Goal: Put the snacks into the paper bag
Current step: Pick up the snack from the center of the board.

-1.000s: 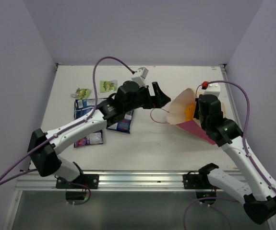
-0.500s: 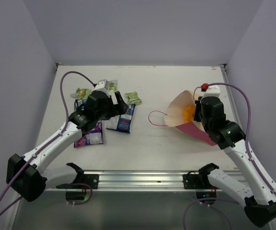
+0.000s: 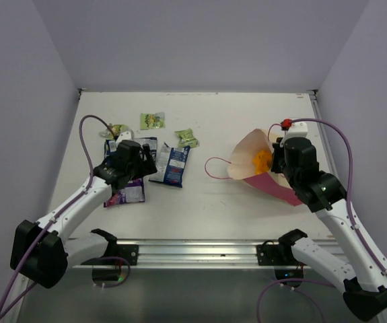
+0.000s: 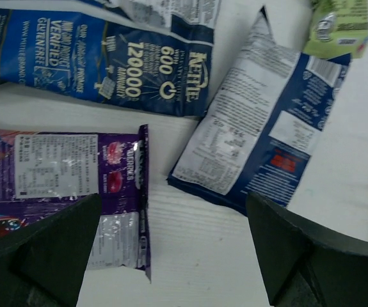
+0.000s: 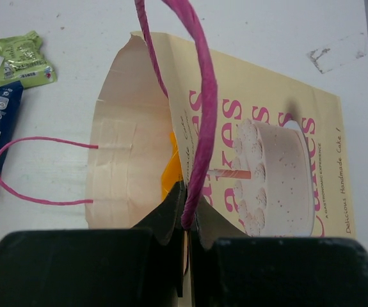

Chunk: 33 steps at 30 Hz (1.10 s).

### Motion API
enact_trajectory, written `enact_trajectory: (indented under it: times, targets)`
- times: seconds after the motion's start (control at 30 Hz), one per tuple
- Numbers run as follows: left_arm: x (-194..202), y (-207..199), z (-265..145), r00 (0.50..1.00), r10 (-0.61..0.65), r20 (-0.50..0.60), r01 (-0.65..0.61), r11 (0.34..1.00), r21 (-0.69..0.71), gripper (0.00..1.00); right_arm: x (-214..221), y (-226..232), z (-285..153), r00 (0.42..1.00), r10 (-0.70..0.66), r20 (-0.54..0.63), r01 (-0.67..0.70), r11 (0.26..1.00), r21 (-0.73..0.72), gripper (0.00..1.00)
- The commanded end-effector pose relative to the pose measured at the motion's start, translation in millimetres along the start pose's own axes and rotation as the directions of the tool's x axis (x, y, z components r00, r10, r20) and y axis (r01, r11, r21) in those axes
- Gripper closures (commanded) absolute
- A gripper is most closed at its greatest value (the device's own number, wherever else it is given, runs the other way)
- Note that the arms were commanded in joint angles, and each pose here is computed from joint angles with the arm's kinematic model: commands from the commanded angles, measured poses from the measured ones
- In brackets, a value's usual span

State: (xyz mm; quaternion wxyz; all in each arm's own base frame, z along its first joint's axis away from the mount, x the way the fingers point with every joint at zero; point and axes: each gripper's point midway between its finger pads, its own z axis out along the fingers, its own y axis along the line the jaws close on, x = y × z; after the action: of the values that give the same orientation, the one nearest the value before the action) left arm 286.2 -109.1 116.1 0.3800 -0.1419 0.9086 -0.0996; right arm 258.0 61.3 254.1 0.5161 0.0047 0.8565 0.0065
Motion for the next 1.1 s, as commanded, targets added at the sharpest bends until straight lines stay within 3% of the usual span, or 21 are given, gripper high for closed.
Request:
enact_trajectory:
  times: [0.0,0.33,0.53,0.77,1.07]
  targets:
    - [7,42,3,0.997,0.078,-0.019,-0.080,0.978,-0.193,0.02,-37,12,-13,0.992,0.047,0.115,-0.038,0.996,-0.078,1.00]
    - [30,58,16,0.979,0.154,-0.134,-0.190,0.929,-0.317,0.06,-33,14,-12,0.993,0.040,0.113,-0.030,0.995,-0.091,1.00]
    - [49,58,20,0.940,0.263,-0.219,-0.335,0.837,-0.433,0.07,-31,17,-11,0.993,0.041,0.113,-0.029,0.994,-0.105,1.00]
    - [52,59,24,0.922,0.309,-0.234,-0.386,0.786,-0.482,0.13,-30,19,-10,0.992,0.048,0.117,-0.034,0.993,-0.114,1.00]
    - [88,80,37,0.859,0.346,-0.378,-0.507,0.684,-0.524,0.27,-29,19,-8,0.992,0.052,0.115,-0.039,0.993,-0.113,1.00]
